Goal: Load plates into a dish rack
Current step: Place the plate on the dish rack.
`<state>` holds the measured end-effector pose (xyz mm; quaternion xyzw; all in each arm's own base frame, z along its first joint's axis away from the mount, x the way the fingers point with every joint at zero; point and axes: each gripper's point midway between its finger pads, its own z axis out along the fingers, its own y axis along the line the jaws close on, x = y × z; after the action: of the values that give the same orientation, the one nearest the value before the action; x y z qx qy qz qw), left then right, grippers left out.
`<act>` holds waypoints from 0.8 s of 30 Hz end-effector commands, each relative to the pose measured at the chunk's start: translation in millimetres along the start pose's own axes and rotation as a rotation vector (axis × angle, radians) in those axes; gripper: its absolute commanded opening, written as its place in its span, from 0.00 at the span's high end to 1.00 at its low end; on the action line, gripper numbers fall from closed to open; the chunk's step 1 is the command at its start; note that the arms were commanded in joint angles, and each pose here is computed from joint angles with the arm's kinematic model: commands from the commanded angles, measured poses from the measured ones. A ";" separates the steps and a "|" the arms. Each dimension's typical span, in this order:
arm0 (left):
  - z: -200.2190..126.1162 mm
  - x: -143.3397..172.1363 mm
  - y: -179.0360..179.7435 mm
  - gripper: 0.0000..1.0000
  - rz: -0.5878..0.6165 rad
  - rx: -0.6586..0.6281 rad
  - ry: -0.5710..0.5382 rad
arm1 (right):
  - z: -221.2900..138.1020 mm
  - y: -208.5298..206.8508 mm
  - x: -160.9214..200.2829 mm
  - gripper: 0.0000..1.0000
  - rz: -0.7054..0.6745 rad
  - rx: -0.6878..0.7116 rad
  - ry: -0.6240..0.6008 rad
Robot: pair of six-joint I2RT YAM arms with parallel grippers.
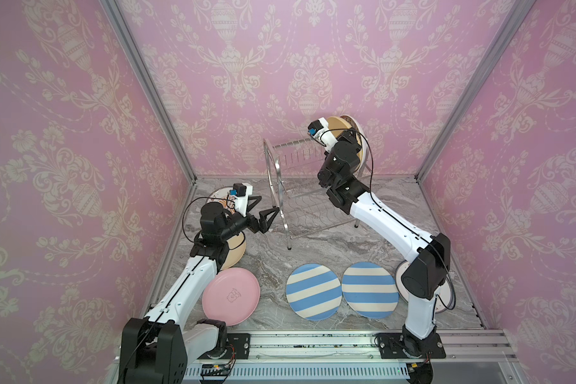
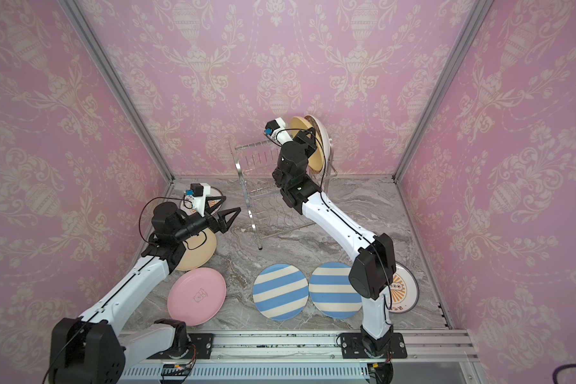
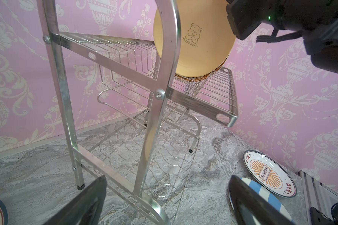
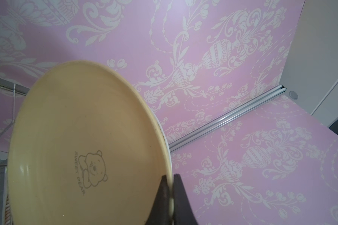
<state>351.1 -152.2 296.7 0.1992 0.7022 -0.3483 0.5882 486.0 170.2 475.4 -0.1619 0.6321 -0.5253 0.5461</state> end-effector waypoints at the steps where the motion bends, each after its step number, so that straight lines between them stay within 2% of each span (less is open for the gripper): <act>1: -5.7 -5.7 -3.9 0.01 -0.005 0.012 -0.020 | -0.3 -12.5 8.6 1.00 0.062 0.004 0.029; 7: -6.1 -5.9 -5.2 0.01 -0.003 0.018 -0.020 | 7.4 -10.4 15.2 1.00 0.030 0.036 0.070; 22: -6.7 -5.3 -3.7 0.01 -0.005 0.014 -0.017 | 13.3 10.6 17.3 1.00 -0.021 0.017 0.095; 23: -6.9 -5.2 -3.5 0.01 -0.004 0.014 -0.017 | 13.3 11.8 17.7 0.94 -0.025 0.016 0.095; 24: -6.6 -5.0 -3.5 0.01 -0.004 0.014 -0.017 | 13.2 12.8 18.5 0.93 -0.029 0.015 0.098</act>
<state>350.3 -150.2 299.2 0.1989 0.7003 -0.3472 0.5911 489.7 159.8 471.2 -0.1399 0.6411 -0.5313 0.5359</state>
